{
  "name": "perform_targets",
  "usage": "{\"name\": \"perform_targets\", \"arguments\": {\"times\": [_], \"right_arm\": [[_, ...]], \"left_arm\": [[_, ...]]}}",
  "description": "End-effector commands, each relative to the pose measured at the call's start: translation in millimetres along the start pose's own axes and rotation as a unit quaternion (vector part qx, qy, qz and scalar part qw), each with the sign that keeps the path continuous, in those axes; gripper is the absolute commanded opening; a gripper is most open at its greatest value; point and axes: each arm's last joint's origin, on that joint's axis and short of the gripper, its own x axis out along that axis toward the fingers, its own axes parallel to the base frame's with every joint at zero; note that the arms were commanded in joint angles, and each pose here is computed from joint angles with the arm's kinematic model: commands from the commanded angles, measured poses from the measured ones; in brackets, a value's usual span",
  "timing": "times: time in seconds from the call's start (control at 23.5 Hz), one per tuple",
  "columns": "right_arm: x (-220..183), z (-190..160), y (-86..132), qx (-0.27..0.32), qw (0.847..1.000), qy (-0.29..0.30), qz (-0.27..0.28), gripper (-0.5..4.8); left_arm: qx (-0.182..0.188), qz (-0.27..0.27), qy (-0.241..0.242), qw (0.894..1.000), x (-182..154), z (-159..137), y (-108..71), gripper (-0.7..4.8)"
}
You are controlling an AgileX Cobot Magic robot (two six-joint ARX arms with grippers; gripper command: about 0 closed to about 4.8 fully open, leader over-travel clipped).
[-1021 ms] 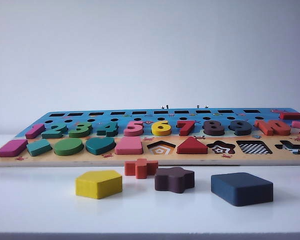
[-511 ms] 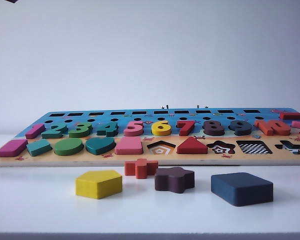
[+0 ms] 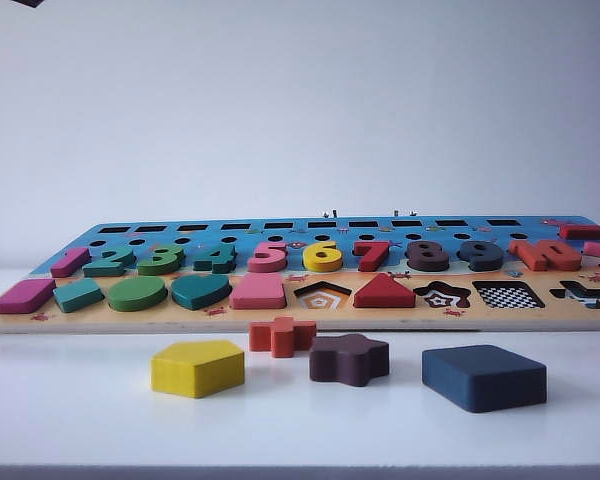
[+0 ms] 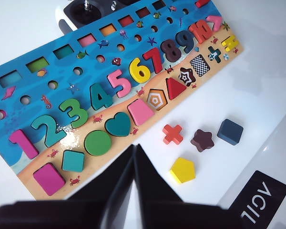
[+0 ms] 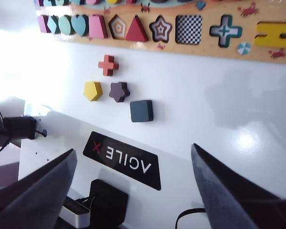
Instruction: Insert the cube into the slot.
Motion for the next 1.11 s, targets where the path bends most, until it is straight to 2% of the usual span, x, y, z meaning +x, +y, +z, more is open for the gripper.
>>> {"name": "perform_targets", "arguments": {"times": [0.04,0.43,0.64,0.89,1.11], "right_arm": [[11,6,9,-0.010,1.000,0.024,-0.005,4.31],[78,17,53,-0.079,0.990,0.107,-0.050,4.28],[118,22,63,-0.093,0.981,0.151,-0.072,4.08],[146,18,70,-0.108,0.972,0.187,-0.097,3.76],[161,16,70,-0.107,0.966,0.199,-0.127,3.72]], "left_arm": [[0.004,-0.003,-0.009,1.000,0,2,-0.3,0.07],[0.003,-0.003,-0.007,1.000,0,2,-0.2,0.07],[0.003,-0.012,-0.006,1.000,0,2,-0.8,0.07],[0.003,-0.014,-0.005,1.000,0,2,-0.9,0.07],[0.003,-0.014,-0.005,1.000,0,2,-0.9,0.07]]}}
